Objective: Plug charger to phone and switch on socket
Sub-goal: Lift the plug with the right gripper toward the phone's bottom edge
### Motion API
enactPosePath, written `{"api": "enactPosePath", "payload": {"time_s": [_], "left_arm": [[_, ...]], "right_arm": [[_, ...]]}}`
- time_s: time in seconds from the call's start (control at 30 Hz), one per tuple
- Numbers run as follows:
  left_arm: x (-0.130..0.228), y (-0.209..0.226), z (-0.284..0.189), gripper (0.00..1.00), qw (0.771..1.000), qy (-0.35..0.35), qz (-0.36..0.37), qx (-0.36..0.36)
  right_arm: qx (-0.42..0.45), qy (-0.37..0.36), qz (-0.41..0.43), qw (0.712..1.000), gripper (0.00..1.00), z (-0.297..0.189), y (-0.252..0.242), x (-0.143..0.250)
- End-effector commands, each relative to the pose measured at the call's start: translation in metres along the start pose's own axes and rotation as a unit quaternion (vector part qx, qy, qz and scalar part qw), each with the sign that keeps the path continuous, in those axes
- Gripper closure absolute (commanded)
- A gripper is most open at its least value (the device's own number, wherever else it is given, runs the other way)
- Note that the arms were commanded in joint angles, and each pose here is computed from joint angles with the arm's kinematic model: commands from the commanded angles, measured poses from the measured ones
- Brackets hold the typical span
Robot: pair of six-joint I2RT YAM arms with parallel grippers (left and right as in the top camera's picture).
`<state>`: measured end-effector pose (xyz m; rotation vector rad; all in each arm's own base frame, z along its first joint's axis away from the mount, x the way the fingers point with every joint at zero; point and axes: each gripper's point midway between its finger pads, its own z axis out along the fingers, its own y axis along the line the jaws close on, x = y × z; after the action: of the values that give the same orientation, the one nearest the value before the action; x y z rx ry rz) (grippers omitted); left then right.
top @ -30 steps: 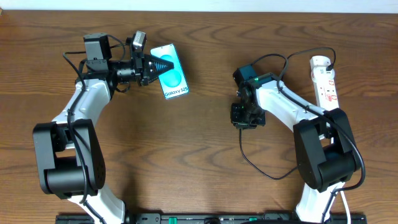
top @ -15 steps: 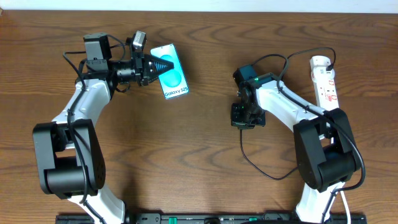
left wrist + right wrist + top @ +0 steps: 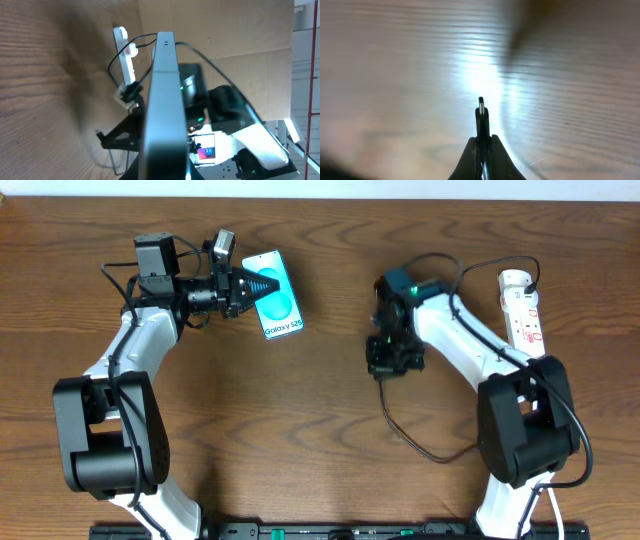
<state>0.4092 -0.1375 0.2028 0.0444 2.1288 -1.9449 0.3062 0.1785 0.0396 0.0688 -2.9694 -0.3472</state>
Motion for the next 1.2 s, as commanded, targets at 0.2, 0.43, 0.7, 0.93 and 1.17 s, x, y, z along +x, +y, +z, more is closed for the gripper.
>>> {"api": "enactPosePath", "payload": {"time_s": [0.2,0.43,0.7,0.93,1.17], "left_arm": [[-0.018,-0.013,-0.024,0.93,1.000,-0.015,0.003,0.020],[-0.027,-0.026,-0.025,0.93,0.999,-0.019,0.042,0.023],[-0.045,-0.023,-0.026,0.93,0.998,-0.063,0.031,0.001],[-0.073,-0.032,-0.020,0.93,0.991,-0.130,0.026,-0.010],[-0.086,-0.077,-0.008,0.93,0.980,-0.167,0.102,0.032]], "right_arm": [[-0.320,-0.014,-0.274,0.907,0.99,-0.088,0.118,0.017],[-0.498,-0.056,-0.360,0.787,0.99,-0.138,0.157,0.040],[-0.569,-0.091,-0.377,0.725,0.99,-0.168,0.174,0.034],[-0.535,-0.095,-0.327,0.773,0.99,-0.164,0.170,-0.001],[-0.532,-0.103,-0.313,0.780,0.99,-0.167,0.171,-0.013]]}}
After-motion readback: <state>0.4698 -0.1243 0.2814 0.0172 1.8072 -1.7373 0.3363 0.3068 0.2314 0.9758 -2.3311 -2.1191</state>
